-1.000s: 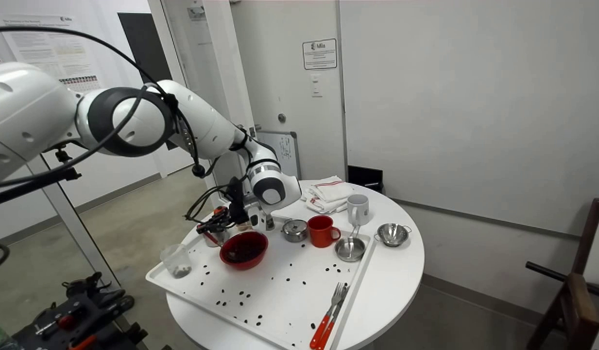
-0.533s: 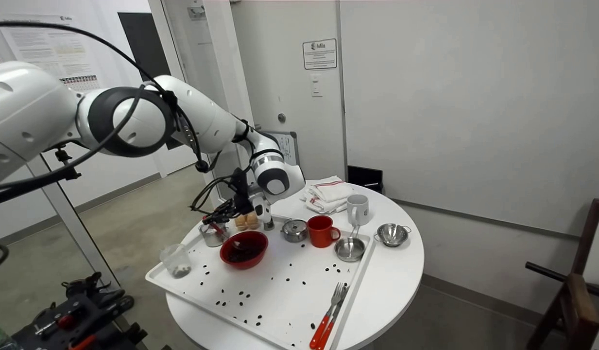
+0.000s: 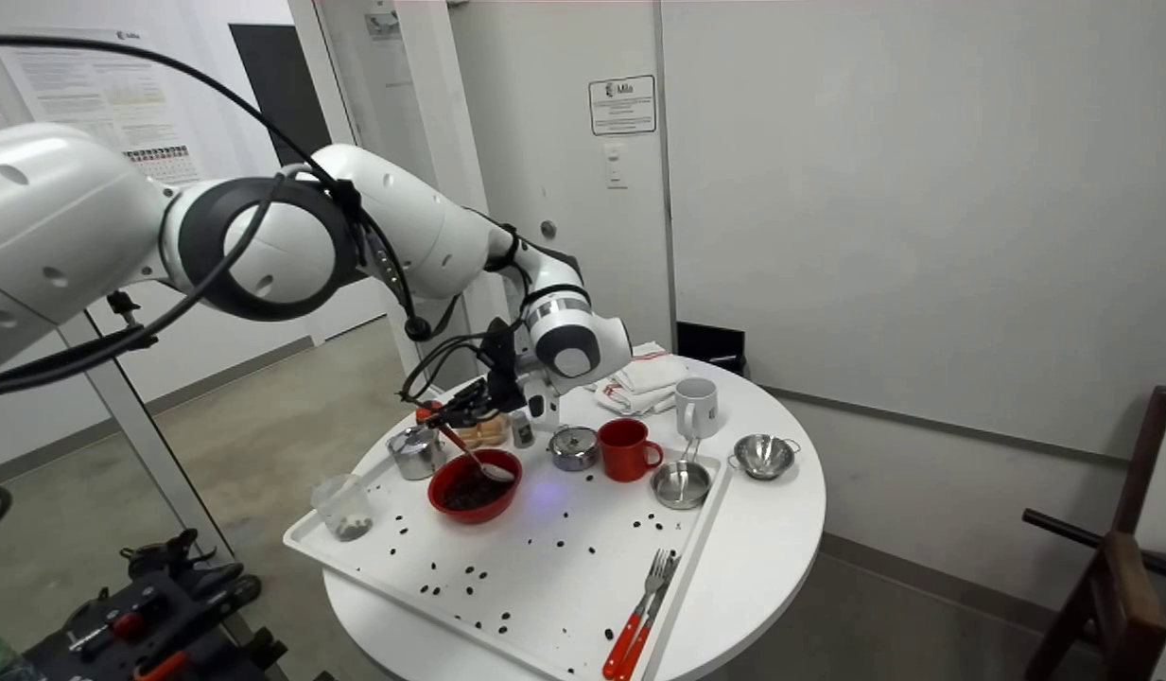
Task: Use the spoon to stir the contents of the red bowl
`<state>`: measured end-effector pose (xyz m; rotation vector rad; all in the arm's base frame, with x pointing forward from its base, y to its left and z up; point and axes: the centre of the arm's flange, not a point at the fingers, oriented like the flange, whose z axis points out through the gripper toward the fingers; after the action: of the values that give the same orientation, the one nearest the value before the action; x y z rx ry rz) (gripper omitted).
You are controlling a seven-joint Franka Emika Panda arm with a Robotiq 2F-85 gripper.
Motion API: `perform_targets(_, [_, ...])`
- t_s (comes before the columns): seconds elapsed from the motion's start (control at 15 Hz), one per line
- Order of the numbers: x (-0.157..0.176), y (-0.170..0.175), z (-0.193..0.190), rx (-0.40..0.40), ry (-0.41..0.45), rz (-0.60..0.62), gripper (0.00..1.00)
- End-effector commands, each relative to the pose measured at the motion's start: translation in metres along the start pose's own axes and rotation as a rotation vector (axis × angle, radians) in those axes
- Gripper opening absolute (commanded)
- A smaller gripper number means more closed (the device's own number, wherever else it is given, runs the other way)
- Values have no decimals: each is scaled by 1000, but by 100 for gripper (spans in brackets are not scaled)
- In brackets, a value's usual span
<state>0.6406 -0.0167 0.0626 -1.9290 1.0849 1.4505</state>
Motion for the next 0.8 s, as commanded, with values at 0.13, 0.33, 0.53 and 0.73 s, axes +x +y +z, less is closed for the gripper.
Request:
perform_targets(0.13, [28, 28, -16, 40, -64, 25, 9])
perform_targets(0.33, [38, 44, -13, 53, -74, 32, 9])
perform_targets(0.53, [41, 47, -1, 30, -72, 32, 9])
perform_targets(0.73, [40, 31, 16, -23, -67, 41, 9])
